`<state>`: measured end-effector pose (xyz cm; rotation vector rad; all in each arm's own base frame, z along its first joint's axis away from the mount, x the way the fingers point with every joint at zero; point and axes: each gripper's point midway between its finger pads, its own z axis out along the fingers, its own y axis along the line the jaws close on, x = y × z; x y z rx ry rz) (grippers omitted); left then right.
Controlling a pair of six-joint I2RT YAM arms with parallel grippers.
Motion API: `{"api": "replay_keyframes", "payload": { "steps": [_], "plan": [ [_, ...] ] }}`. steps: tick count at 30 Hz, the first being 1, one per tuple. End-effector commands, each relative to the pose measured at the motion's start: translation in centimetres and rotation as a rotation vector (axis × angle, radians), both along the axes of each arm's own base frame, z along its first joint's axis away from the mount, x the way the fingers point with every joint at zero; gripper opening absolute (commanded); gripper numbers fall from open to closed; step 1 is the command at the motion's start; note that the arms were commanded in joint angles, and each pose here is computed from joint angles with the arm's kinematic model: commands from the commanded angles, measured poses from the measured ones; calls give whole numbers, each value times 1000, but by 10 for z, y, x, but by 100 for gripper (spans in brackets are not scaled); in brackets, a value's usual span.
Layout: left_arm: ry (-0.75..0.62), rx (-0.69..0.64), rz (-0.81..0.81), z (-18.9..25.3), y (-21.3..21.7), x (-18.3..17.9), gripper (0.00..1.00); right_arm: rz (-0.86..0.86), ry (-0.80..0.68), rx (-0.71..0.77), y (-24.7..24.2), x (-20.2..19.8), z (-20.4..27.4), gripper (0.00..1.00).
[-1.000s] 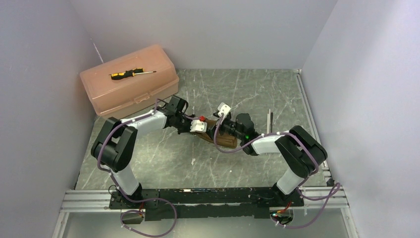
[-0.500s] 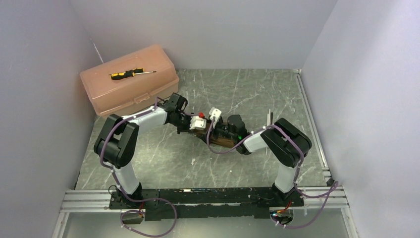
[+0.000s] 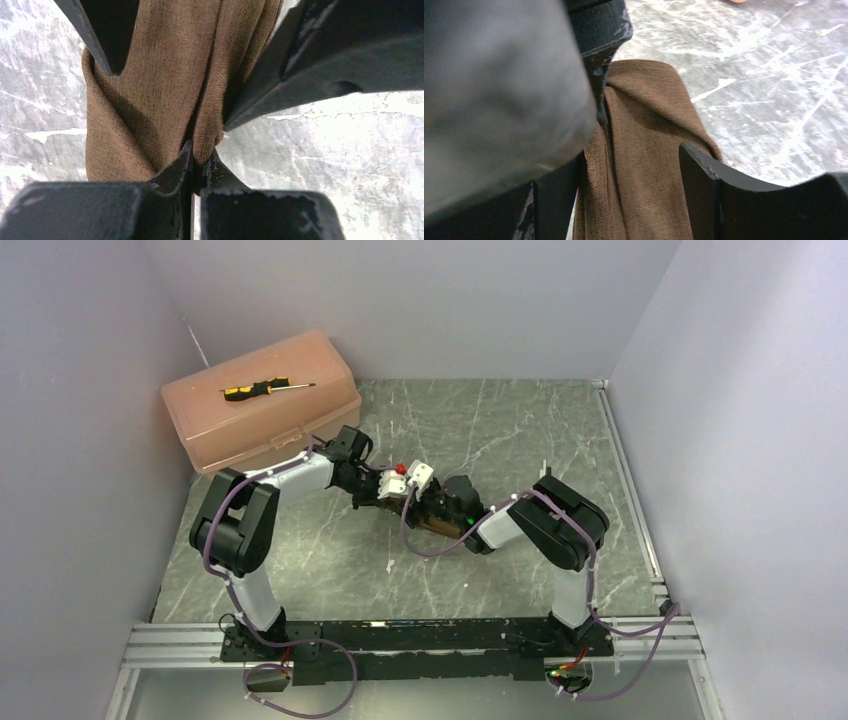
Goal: Fold the napkin into a case and place the utensils inside
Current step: Pick up the top corner of the smaller rectangle folded napkin from the center of the board.
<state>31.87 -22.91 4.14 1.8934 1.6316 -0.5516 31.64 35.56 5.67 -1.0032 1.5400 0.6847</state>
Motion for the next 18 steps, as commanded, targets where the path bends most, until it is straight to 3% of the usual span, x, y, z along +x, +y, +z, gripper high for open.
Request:
{"api": "replay_keyframes", "payload": {
  "steps": [1, 4, 8, 18],
  "plan": [
    [-35, -63, -27, 21, -21, 6, 3, -35, -106, -79, 15, 8, -3, 69],
    [-38, -62, -26, 23, -20, 6, 3, -41, -124, -86, 14, 3, -6, 68],
    [-38, -68, -28, 24, -21, 6, 3, 7, -122, -87, 16, -11, -7, 79],
    [-42, -74, -34, 27, -25, 6, 3, 132, -89, -77, 29, -43, -13, 89]
  ]
}}
